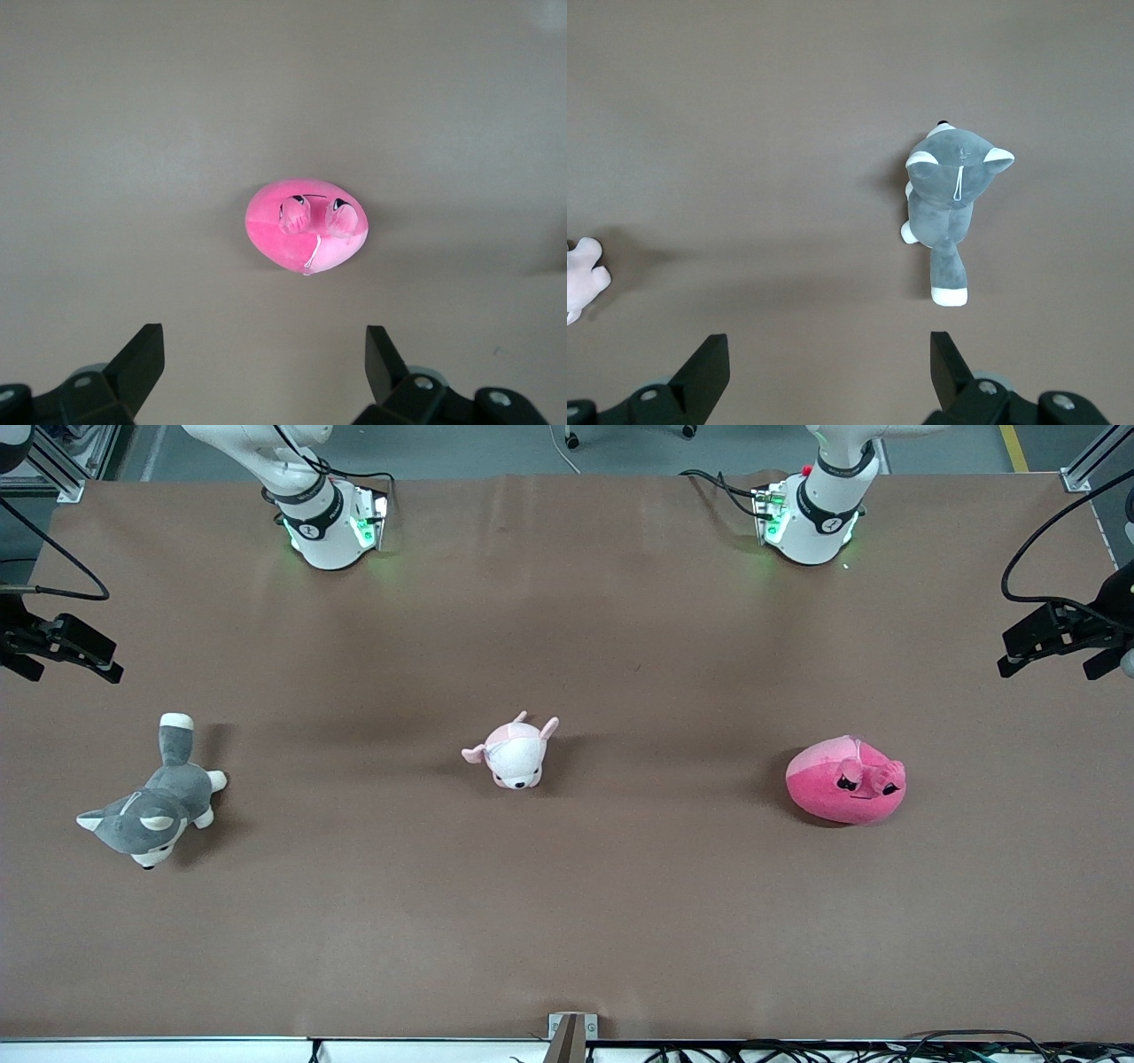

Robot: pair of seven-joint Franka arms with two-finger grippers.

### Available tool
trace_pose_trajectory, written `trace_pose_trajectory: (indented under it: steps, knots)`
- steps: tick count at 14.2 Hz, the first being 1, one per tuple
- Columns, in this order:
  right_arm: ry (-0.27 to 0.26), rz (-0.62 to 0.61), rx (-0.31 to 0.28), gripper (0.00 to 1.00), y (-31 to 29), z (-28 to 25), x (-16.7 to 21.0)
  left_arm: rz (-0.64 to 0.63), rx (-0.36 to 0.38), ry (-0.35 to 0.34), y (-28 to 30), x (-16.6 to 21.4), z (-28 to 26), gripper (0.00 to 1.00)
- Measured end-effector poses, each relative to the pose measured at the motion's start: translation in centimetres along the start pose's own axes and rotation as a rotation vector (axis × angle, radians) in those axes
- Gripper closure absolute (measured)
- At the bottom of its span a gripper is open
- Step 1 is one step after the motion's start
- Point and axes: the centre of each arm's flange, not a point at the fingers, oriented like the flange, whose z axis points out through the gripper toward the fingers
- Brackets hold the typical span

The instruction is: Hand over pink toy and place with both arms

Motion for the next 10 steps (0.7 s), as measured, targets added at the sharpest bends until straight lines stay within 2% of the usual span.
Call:
trace_pose_trajectory:
  steps: [7,10]
  knots:
    - [0.016,0.000,-0.001,0.00,0.0,-0.7,-0.1,-0.005,0.000,-0.002,-0.3,0.0,0.1,0.00]
    - [0.019,-0.001,-0.001,0.00,0.0,-0.8,-0.1,-0.014,-0.001,-0.038,-0.6,0.7,2.0,0.00]
